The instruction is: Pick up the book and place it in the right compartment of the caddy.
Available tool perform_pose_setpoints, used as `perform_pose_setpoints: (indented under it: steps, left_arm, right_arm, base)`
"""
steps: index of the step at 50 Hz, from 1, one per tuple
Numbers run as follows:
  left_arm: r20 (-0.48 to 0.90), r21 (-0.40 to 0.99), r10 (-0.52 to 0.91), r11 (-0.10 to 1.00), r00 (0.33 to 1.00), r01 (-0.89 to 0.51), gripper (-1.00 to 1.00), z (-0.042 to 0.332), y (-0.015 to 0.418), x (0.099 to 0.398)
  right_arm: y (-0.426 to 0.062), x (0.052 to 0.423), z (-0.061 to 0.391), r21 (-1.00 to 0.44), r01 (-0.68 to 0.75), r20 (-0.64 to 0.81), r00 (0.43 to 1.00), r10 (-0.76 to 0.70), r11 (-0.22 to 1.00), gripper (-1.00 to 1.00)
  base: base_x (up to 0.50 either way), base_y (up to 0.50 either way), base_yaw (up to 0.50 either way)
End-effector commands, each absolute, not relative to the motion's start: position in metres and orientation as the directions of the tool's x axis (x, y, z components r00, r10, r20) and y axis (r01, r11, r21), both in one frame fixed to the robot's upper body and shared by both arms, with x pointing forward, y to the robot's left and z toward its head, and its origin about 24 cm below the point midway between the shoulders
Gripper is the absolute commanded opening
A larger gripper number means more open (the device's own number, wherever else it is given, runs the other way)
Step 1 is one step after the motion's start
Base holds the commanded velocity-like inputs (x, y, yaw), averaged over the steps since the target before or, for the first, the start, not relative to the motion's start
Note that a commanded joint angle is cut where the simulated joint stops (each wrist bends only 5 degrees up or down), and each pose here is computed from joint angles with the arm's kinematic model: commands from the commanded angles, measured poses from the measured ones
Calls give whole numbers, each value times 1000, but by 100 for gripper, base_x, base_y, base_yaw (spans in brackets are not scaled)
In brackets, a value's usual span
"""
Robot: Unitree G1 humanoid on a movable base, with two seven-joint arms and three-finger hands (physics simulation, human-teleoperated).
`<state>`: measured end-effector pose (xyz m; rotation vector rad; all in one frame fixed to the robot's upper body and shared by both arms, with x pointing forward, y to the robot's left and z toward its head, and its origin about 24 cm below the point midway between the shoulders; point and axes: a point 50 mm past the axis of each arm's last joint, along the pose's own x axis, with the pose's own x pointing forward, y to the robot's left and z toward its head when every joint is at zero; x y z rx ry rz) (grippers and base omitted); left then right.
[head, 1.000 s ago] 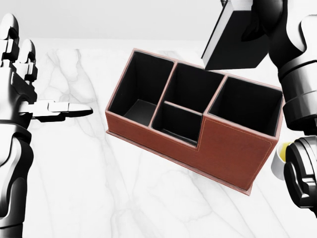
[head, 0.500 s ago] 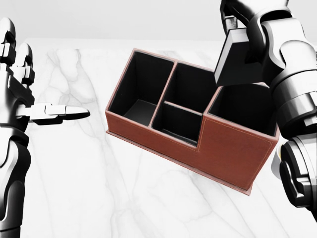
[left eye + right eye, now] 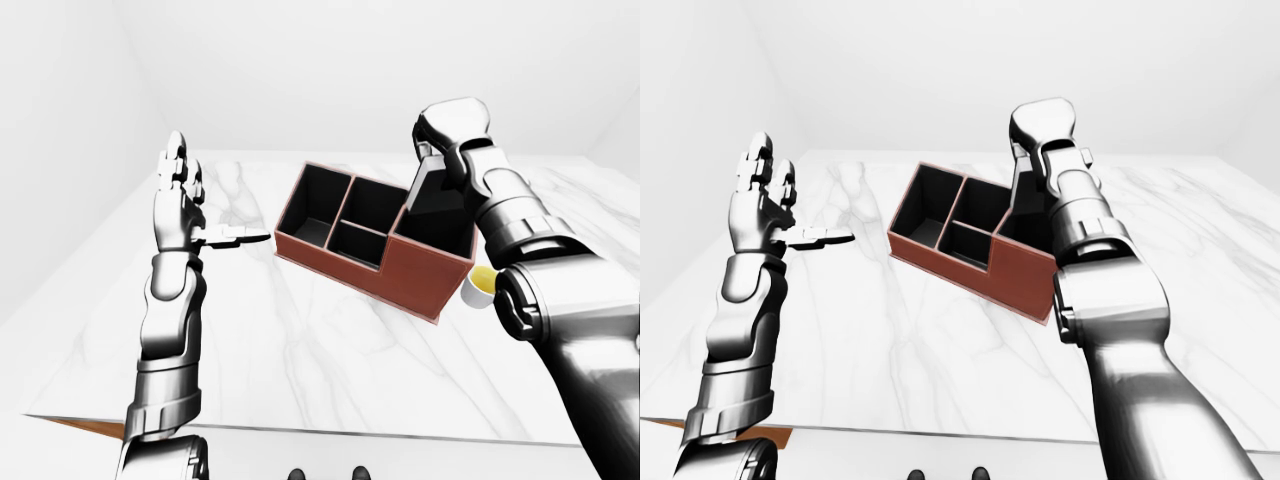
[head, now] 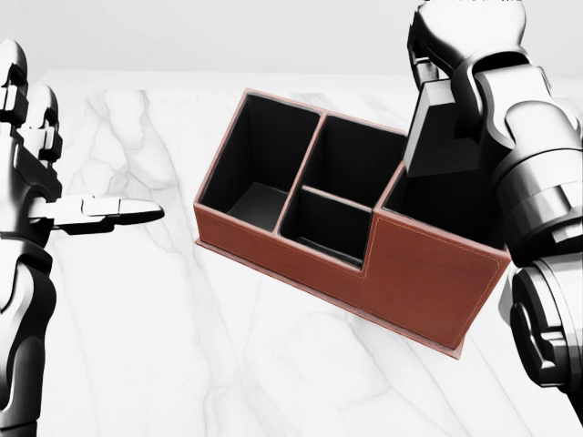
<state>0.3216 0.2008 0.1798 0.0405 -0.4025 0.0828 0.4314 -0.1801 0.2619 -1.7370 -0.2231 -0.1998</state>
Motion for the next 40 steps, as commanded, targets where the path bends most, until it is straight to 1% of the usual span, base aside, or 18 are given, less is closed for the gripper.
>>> perform_pose_setpoints:
  steps: [1, 22, 40]
  left_arm:
    - [393, 22, 76, 995, 916, -93, 100, 179, 202, 320]
    - [375, 27, 80, 995, 923, -97, 100, 176, 207, 322]
    - [368, 30, 82, 995, 926, -100, 100, 174, 209, 321]
  right_arm:
    - [-180, 431, 264, -932, 300, 296, 954, 51, -203, -100]
    - [-176, 431, 252, -927, 287, 279, 958, 70, -242, -100]
    - [-182, 431, 244, -926, 275, 278, 960, 26, -257, -100]
  base:
    - [0, 0, 0]
    - [0, 0, 0]
    - [0, 0, 0]
